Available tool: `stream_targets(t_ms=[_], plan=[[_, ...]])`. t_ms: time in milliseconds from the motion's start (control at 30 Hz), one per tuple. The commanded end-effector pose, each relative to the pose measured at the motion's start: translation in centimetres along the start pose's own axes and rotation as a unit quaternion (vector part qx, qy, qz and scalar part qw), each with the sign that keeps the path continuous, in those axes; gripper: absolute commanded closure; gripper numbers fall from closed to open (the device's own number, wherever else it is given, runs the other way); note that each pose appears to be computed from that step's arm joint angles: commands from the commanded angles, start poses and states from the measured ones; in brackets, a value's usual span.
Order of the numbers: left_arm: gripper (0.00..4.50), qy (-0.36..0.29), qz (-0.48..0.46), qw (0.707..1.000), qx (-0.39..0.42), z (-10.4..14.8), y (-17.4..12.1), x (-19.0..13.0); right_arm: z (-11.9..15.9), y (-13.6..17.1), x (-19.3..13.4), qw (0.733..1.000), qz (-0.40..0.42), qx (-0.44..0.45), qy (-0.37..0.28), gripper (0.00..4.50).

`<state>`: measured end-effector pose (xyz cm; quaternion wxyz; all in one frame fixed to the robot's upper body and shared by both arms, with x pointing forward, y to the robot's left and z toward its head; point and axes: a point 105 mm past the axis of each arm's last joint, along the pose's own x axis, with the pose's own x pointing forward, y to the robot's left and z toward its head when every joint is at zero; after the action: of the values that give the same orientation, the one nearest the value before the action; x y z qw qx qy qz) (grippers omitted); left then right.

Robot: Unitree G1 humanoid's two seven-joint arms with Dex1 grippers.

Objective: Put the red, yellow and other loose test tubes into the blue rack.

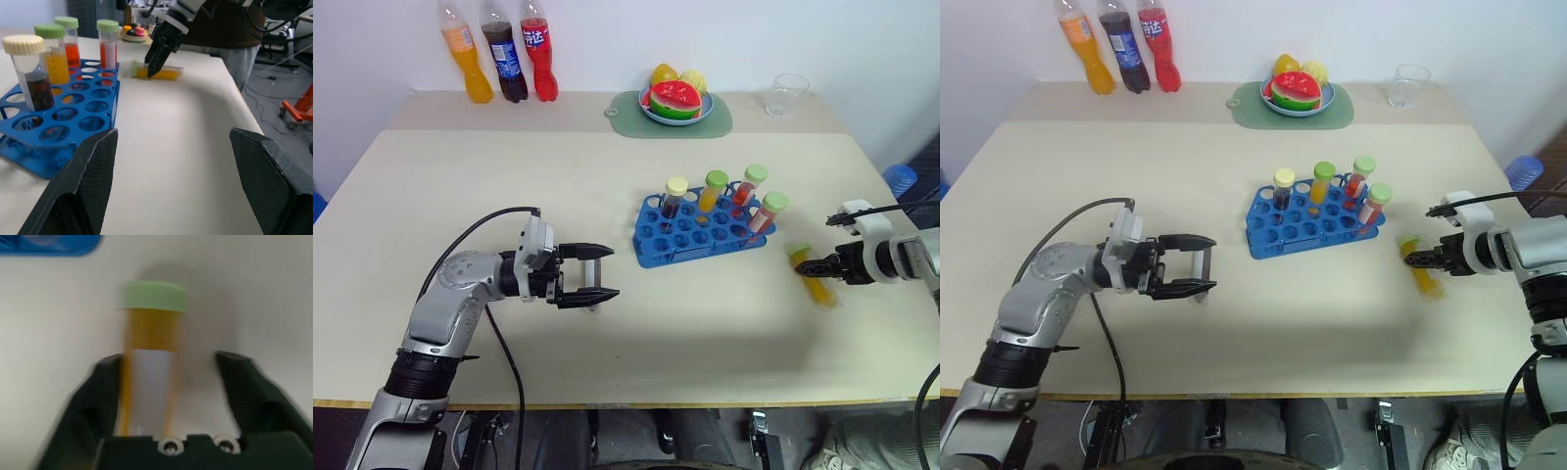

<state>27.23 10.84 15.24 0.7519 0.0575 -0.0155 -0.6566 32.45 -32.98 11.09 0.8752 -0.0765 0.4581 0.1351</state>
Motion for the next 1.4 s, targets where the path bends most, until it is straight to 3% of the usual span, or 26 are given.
stream_targets(t_ms=[33,67,200,300,433,600,800,967,1100,1267,1400], plan=[[0.77,-0.009,0.005,1.000,0.016,1.1,-0.1,-0.4,-0.2,0.2,0.3,1.000,0.010,-0.009,0.006,3.20],[0.77,-0.010,0.005,1.000,0.016,1.0,-0.1,-0.4,-0.1,0.0,-0.1,1.000,0.004,-0.022,0.002,3.59],[0.77,-0.012,0.006,1.000,0.017,1.1,-0.1,-0.2,0.1,0.2,-1.5,0.999,0.009,-0.045,-0.021,3.59],[0.77,-0.017,0.002,1.000,0.019,1.2,0.3,0.2,2.1,3.0,-4.7,0.985,0.061,-0.074,-0.140,3.59],[0.77,-0.017,-0.005,1.000,0.022,1.3,0.7,0.4,3.7,7.6,-7.1,0.938,0.118,-0.127,-0.300,3.59],[0.77,-0.021,-0.018,0.999,0.025,1.5,1.2,0.9,4.3,11.8,-8.3,0.886,0.143,-0.157,-0.412,3.59],[0.77,-0.026,-0.028,0.999,0.028,1.7,1.6,1.3,6.5,14.6,-7.9,0.822,0.132,-0.106,-0.544,3.59],[0.77,-0.032,-0.030,0.999,0.027,1.7,1.8,1.6,8.3,16.4,-5.4,0.783,0.079,-0.091,-0.611,3.59],[0.77,-0.035,-0.023,0.999,0.030,1.8,2.0,1.6,8.9,17.5,-3.2,0.768,0.049,-0.104,-0.630,3.59],[0.77,-0.035,-0.014,0.999,0.031,2.0,2.1,1.3,8.7,15.7,-1.0,0.765,-0.018,-0.089,-0.638,3.59],[0.77,-0.033,-0.006,0.999,0.033,2.0,2.2,1.0,8.5,14.6,-1.0,0.757,-0.037,-0.080,-0.647,3.59]])
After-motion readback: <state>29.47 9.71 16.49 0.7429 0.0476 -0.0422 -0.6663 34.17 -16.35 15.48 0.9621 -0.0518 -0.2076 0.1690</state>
